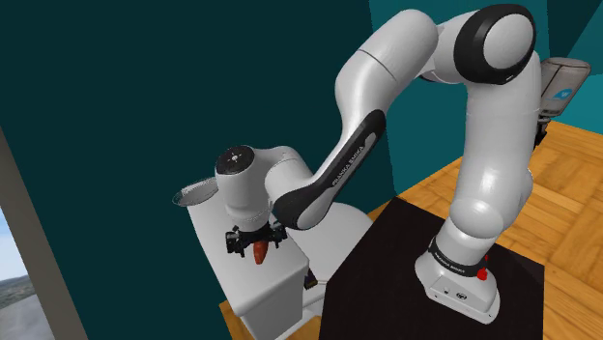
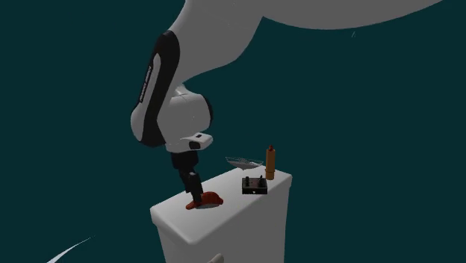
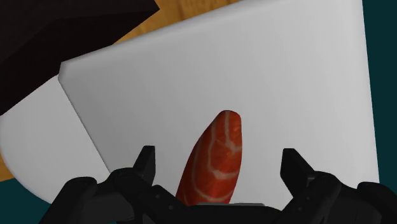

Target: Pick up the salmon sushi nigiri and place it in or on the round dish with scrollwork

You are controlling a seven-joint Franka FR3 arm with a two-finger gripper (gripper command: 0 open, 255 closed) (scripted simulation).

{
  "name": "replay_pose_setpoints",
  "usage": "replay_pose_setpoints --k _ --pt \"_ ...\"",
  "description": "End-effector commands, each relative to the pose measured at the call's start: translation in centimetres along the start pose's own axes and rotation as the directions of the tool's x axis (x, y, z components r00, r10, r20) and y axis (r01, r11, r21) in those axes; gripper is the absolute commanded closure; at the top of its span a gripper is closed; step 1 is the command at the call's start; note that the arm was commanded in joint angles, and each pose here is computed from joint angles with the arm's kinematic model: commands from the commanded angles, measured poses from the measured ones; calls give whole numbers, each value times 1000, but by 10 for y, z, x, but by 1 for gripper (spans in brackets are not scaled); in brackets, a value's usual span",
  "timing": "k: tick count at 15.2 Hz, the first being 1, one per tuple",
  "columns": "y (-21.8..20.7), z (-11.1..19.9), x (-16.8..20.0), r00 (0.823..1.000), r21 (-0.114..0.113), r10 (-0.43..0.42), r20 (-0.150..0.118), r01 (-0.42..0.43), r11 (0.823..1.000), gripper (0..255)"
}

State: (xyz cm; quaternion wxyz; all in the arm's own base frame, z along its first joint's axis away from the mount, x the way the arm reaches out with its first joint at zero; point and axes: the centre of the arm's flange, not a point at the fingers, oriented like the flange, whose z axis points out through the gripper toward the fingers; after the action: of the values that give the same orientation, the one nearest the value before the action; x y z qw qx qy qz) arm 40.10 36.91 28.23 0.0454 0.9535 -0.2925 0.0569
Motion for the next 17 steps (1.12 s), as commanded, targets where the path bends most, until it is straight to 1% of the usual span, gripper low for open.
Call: replay_pose_setpoints --k 1,4,11,12,17 --pt "-1 12 0 1000 0 1 -1 -1 1000 0" --pt "-1 26 0 1000 0 1 -1 -1 1000 0" --pt "-1 26 0 1000 0 1 -1 -1 1000 0" --pt "-1 26 0 1000 0 1 -1 -1 1000 255" --pt "-2 25 1 1000 0 1 -1 -1 1000 255"
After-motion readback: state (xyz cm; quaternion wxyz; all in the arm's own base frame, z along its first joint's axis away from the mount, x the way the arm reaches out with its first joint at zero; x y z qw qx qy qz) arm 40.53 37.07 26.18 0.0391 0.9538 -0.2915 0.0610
